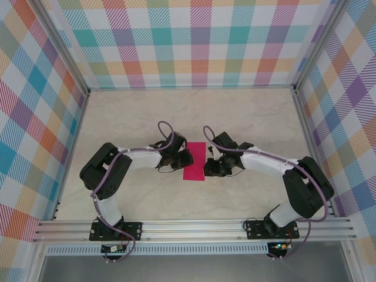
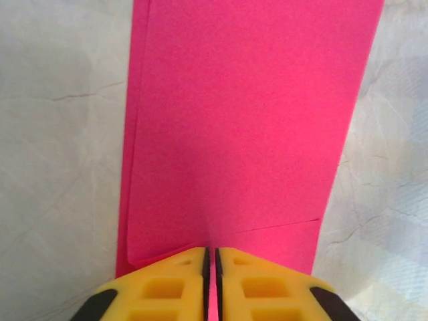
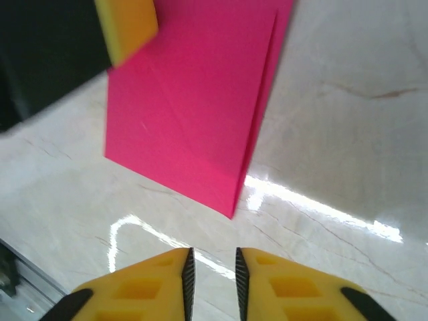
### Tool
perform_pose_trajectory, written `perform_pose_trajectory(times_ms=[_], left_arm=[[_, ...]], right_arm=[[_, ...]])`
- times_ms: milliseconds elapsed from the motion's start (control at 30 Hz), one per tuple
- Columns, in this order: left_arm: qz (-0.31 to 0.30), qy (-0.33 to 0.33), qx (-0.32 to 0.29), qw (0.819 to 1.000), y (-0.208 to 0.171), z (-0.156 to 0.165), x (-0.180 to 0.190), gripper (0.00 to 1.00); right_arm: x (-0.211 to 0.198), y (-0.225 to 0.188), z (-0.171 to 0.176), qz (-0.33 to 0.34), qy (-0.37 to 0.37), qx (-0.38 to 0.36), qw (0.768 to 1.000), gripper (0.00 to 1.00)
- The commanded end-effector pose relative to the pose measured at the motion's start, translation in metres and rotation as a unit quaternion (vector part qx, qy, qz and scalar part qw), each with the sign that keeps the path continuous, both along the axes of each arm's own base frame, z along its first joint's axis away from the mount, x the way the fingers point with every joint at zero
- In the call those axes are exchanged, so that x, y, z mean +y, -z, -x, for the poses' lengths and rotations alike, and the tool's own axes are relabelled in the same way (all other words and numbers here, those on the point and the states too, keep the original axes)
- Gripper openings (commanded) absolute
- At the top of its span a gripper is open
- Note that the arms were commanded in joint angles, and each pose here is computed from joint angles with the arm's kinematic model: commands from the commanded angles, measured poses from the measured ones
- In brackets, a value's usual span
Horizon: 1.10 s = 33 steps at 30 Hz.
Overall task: Fold a paper plane with a square sheet of paper (pick it up from the middle)
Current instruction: Rotate the paper at the center of the table.
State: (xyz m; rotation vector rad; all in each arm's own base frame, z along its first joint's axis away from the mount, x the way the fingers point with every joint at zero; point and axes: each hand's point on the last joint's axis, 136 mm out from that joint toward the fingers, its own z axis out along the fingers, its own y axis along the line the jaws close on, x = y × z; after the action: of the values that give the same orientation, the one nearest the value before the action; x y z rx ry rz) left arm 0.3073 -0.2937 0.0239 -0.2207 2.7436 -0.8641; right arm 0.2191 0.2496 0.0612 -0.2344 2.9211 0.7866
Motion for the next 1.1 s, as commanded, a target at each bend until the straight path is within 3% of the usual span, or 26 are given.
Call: perform_pose_trajectory(times_ms=[0, 100, 233, 467, 767, 1067], left_arm=[[0.037, 0.003, -0.024, 0.999, -0.029, -0.009, -0.016, 0.22], [0.046, -0.017, -0.038, 0.998, -0.045, -0.008, -0.014, 0.32], [0.053, -0.054, -0.042, 0.996, -0.05, 0.002, 0.002, 0.41], [0.055, -0.091, -0.048, 0.993, -0.043, 0.016, 0.023, 0.49], [0.081, -0.083, -0.02, 0.993, -0.029, 0.018, 0.006, 0.47], [0.082, -0.068, -0.008, 0.994, -0.028, 0.022, 0.0, 0.45]], right_arm=[[0.002, -0.016, -0.022, -0.015, 0.047, -0.034, 0.998, 0.34], [0.002, -0.023, -0.037, -0.028, 0.07, -0.047, 0.996, 0.43], [0.009, -0.023, -0.052, -0.061, 0.076, -0.035, 0.995, 0.48], [0.024, -0.006, -0.074, -0.103, 0.053, 0.001, 0.993, 0.47], [0.033, 0.014, -0.076, -0.114, 0.031, 0.033, 0.992, 0.32], [0.02, 0.027, -0.081, -0.082, 0.057, 0.034, 0.994, 0.15]])
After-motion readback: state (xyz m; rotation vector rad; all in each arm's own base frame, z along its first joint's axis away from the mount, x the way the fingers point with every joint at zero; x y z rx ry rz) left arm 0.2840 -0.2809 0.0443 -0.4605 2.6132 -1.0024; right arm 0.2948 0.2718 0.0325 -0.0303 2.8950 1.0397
